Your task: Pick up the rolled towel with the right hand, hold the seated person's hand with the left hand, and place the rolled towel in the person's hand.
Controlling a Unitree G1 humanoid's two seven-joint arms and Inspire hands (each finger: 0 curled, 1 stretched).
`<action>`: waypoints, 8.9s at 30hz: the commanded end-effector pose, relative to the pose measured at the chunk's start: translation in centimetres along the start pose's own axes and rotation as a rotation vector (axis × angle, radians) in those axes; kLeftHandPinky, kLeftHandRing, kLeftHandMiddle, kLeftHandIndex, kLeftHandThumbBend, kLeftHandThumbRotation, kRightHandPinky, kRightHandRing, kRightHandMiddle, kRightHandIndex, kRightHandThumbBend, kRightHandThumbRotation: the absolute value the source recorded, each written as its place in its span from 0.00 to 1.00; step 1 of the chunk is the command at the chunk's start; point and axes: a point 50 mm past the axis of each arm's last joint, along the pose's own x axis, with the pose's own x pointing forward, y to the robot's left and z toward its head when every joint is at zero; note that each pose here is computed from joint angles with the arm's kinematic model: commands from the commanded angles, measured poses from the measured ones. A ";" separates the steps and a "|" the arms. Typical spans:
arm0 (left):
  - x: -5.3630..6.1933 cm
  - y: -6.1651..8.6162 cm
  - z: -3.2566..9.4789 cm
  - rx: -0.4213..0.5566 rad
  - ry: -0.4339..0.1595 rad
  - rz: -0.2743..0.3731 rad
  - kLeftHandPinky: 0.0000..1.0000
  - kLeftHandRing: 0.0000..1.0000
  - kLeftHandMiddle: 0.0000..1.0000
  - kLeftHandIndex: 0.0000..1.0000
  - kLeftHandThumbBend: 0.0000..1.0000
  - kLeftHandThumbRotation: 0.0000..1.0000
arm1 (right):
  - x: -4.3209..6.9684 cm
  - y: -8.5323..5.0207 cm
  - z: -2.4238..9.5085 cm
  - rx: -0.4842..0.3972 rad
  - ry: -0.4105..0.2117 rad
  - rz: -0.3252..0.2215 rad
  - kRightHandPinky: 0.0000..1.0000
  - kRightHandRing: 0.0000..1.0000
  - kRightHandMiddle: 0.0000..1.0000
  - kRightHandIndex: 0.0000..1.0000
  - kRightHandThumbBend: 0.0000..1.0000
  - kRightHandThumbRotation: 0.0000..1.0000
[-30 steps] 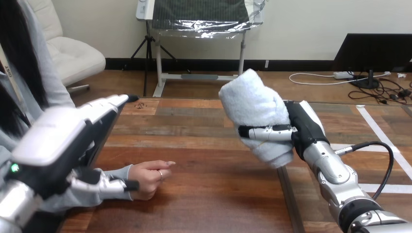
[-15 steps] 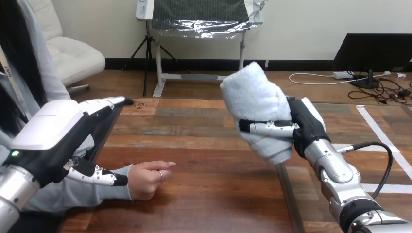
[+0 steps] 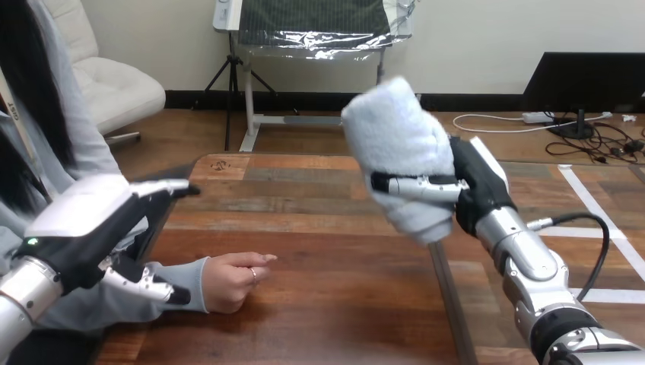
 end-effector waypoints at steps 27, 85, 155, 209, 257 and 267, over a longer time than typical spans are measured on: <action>3.0 -0.8 -2.9 0.050 0.050 -0.138 0.77 0.83 0.82 0.82 1.00 0.33 | 0.3 -1.0 5.7 0.090 -0.387 0.044 0.32 0.39 0.46 0.45 0.74 0.00; 4.0 -4.4 -3.3 0.050 0.071 -0.150 0.57 0.61 0.64 0.64 0.97 0.10 | -3.4 -0.1 5.7 0.144 -0.426 0.169 0.26 0.32 0.44 0.44 0.69 0.00; 5.1 -1.5 -0.9 0.005 -0.102 -0.067 0.22 0.27 0.34 0.35 0.75 0.00 | -2.3 2.9 1.8 0.073 -0.239 0.240 0.31 0.36 0.46 0.45 0.73 0.00; 9.4 4.6 5.5 -0.009 -0.346 0.139 0.21 0.26 0.33 0.34 0.75 0.00 | -1.2 9.5 0.2 -0.132 -0.168 0.298 0.26 0.31 0.39 0.45 0.82 0.00; 10.9 3.9 7.2 -0.057 -0.376 0.147 0.21 0.27 0.34 0.36 0.79 0.00 | -0.8 10.7 1.2 -0.145 -0.212 0.288 0.23 0.29 0.39 0.45 0.82 0.00; 10.7 3.8 7.0 -0.063 -0.373 0.145 0.21 0.27 0.34 0.35 0.80 0.00 | -0.7 10.4 1.1 -0.145 -0.200 0.274 0.25 0.31 0.40 0.46 0.83 0.00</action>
